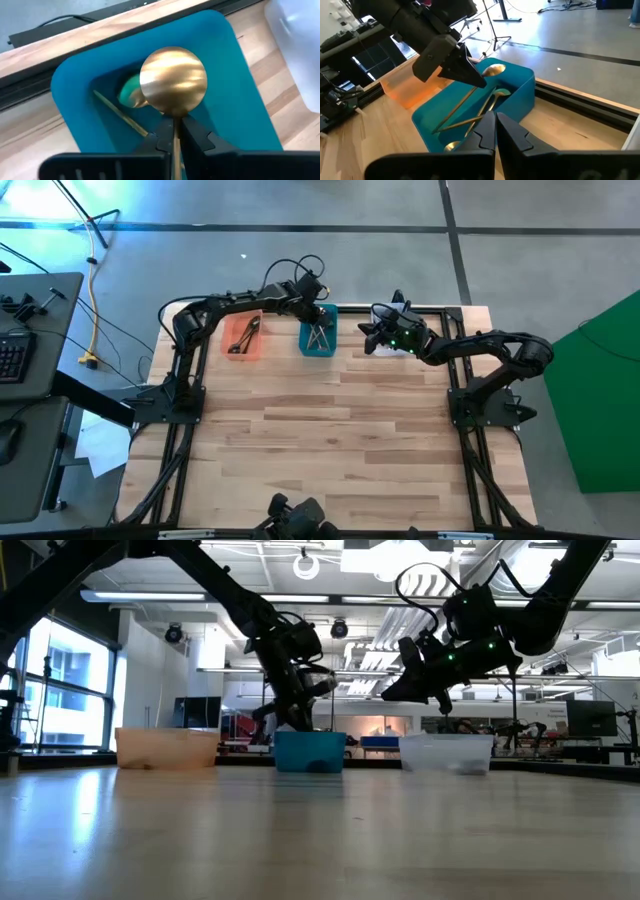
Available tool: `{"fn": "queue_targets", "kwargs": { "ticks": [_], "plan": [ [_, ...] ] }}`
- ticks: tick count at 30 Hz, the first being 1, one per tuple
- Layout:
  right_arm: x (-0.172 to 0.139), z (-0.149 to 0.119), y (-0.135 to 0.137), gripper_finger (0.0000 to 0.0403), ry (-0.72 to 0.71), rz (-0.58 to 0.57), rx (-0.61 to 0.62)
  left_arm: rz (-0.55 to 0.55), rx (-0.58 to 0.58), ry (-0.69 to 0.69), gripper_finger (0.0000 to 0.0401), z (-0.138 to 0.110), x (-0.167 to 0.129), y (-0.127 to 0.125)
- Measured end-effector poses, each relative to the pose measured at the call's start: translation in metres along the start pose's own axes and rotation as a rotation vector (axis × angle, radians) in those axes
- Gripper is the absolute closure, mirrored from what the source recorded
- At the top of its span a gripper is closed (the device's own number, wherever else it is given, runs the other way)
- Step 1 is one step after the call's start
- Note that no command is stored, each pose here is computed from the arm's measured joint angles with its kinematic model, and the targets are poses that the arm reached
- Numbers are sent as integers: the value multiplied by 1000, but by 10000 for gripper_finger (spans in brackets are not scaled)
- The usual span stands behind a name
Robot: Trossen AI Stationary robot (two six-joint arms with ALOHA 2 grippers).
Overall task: Sort silverware by color (type)
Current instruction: Put the gold spoon into the blue bin, then return to Home Position
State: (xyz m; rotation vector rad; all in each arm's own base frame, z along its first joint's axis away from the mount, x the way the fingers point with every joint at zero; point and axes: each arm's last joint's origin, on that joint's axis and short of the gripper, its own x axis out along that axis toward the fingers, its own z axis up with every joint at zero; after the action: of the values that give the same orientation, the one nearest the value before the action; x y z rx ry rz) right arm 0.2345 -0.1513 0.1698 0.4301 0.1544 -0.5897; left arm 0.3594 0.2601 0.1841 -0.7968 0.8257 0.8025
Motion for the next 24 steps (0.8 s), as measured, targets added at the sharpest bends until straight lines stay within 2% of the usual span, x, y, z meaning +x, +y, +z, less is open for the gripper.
{"fn": "queue_targets", "kwargs": {
  "ticks": [11, 15, 19, 24],
  "plan": [
    [0, -1, 0, 403, 6, -1, -3, -29, 5, 2, 307, 0, -2, -3],
    [0, -1, 0, 403, 10, 11, -3, -35, 37, -7, 287, 0, -10, -7],
    [0, -1, 1, 403, 14, 26, -22, -44, 144, -65, 295, 2, -31, -18],
    [0, 0, 2, 403, 13, 76, -76, -73, 352, -152, 341, 0, -63, -37]
  ]
}}
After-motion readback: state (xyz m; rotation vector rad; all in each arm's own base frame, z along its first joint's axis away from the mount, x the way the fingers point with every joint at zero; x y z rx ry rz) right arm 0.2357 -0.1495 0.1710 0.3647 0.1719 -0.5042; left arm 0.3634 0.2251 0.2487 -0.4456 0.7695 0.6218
